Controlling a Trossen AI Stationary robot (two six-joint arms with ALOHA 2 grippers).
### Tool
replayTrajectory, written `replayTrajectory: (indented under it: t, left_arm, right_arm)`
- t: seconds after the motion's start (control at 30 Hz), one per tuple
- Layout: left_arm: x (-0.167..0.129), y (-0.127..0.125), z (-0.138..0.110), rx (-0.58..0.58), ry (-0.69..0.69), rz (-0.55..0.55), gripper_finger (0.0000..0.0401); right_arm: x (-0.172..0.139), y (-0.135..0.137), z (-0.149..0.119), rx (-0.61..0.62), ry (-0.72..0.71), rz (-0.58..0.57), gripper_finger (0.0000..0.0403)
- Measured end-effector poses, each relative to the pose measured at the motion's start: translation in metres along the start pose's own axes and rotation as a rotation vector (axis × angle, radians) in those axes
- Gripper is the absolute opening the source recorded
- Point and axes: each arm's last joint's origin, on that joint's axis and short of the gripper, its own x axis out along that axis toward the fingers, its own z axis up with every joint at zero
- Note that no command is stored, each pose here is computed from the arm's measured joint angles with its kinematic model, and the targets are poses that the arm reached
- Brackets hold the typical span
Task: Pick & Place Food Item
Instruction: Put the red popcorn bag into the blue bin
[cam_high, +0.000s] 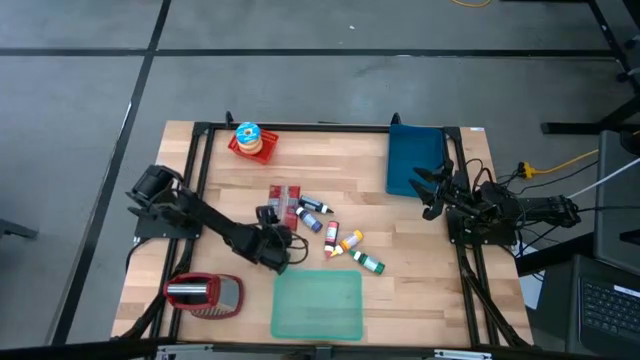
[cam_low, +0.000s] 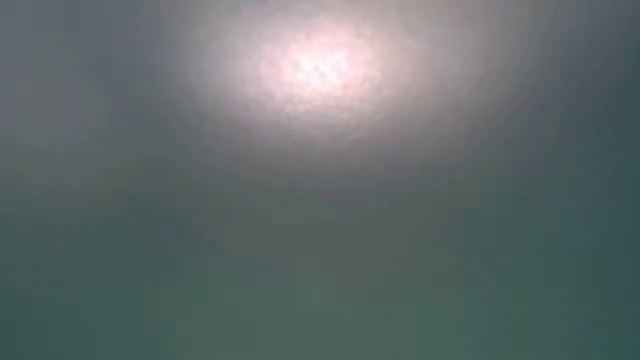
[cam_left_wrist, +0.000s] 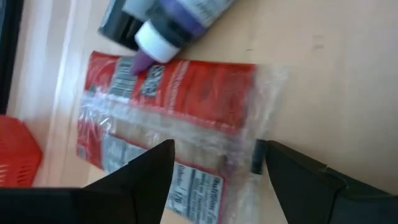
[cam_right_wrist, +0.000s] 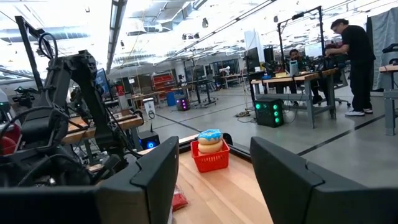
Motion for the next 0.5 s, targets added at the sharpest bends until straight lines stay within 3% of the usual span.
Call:
replayTrajectory:
  t: [0.33,0.5]
  left_arm:
    - [0.0107,0.0110,0.0030,0.002,0.042,-0.002,0.0243]
    - [0.0117,0.0108,0.0029,-0.007,0.041,-0.008,0.0191]
  right_arm:
    - [0.0000,0.0000,0.0000,0.000,0.000,0.000,0.0203]
    - [0.0000,0.0000,0.0001,0.001,0.000,0.000,0.0204]
